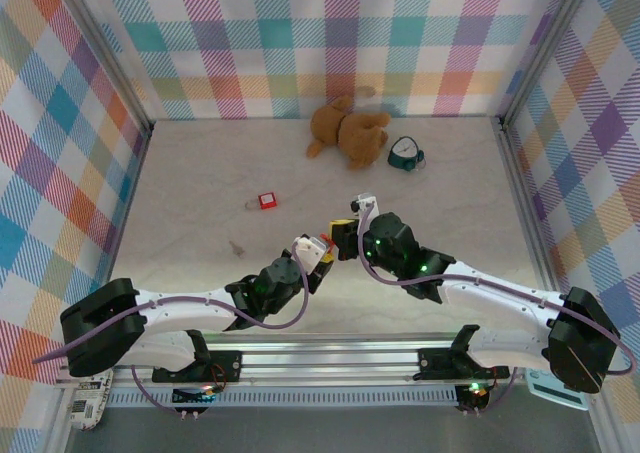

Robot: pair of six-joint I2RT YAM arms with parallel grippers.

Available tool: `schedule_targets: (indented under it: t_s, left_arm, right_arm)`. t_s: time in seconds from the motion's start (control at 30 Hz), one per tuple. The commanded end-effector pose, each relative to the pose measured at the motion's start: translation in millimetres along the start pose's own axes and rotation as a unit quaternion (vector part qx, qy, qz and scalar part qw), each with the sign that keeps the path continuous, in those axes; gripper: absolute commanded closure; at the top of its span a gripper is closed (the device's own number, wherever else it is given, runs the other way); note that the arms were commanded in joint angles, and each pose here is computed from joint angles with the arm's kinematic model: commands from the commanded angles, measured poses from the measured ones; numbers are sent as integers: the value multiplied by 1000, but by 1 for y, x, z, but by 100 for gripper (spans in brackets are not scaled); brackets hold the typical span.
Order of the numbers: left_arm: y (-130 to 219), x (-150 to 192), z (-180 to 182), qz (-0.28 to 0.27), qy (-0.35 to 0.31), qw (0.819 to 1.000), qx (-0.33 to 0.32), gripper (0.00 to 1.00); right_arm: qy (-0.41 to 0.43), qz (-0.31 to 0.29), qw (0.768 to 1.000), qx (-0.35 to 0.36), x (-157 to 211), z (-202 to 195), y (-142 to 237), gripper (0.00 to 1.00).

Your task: Unlock with the key

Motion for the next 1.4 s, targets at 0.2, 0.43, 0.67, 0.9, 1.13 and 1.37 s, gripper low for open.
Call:
schedule_targets:
  t_s: [0.2,0.43,0.67,0.9,1.13,1.37]
  left_arm:
    - [17,-66,-4,-124,63,990,21,74]
    - [21,-74,-1,-142,61,988,16,74]
    - [23,-82,3,-154,60,986,13,75]
    - [26,-95,12,-178,87,980,12,75]
    - [17,-92,16,-168,90,982,14,76]
    - [12,-80,16,-131,56,990,8,76]
  right_arm:
    - [15,75,997,-24,40,4,1,99]
    - [15,114,992,-58,58,10,-5,99]
    - [25,145,987,-65,77,7,-5,98]
    - [18,151,983,-99,86,11,-4,97]
    - [33,182,976,-116,93,20,-9,96]
    - [39,168,980,-97,70,20,-4,91]
Point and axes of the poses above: each hand's point on the last joint's axis, 136 mm out from that joint toward the fingers, its own y axis back along the fingers, its own z axis along the line the jaws close on, x = y × z, the point moved 7 cm from there along y, back along the fingers, and after that the axes turned 10 degrees about y, right-handed, at the moved point
